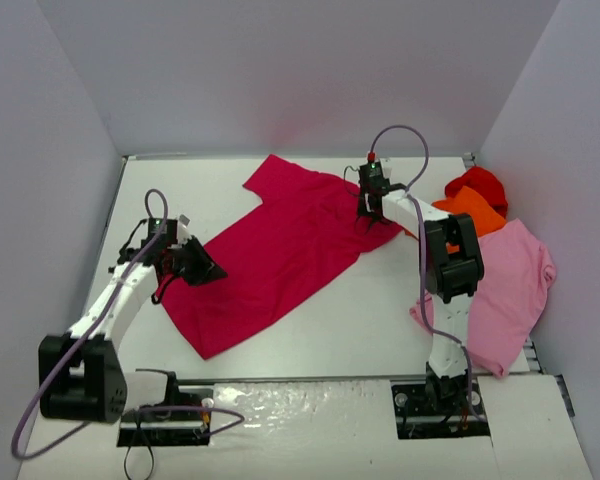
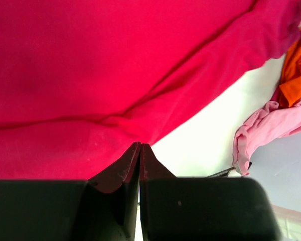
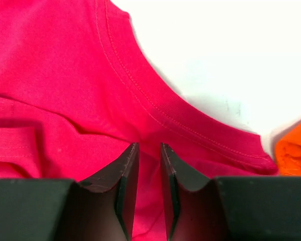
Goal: Fold and stack the t-shirts
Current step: Fold the flattened tshirt in 1/3 of the way
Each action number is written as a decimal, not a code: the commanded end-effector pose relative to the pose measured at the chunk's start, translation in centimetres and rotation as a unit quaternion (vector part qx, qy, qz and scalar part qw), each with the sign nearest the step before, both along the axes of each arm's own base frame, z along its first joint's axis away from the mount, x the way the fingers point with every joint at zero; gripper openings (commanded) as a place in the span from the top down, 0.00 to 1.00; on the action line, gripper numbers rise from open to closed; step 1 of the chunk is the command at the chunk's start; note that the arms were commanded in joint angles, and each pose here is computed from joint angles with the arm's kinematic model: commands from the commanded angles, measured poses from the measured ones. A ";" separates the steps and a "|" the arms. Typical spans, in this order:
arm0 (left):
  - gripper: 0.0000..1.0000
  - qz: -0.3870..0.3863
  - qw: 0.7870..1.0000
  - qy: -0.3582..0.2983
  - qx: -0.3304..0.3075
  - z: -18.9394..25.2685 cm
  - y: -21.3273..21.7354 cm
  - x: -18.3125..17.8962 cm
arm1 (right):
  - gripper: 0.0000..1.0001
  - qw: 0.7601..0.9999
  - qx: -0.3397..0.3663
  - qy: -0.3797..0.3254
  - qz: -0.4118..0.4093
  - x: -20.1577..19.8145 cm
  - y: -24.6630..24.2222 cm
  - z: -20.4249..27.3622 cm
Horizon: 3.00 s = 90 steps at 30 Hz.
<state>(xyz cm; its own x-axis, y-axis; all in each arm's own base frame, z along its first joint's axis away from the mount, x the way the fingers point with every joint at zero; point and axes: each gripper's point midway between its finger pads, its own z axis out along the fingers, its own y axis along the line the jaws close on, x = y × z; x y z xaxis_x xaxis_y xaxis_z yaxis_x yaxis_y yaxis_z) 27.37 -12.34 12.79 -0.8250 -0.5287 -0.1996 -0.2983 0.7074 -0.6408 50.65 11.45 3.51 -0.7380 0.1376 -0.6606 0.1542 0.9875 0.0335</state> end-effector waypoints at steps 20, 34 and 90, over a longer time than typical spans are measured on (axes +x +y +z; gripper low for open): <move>1.00 -0.070 0.992 0.104 -0.006 -11.1 -9.0 6.9 | 0.99 0.985 0.105 -0.066 0.120 -2.9 7.3 9.0; 1.00 -0.083 0.853 0.239 0.457 -6.2 6.1 0.8 | 1.00 0.978 0.122 -0.105 0.135 -8.2 6.4 14.2; 1.00 -0.093 0.842 0.231 0.479 -10.7 2.5 3.6 | 1.00 0.972 0.151 -0.142 0.106 -18.9 5.9 19.6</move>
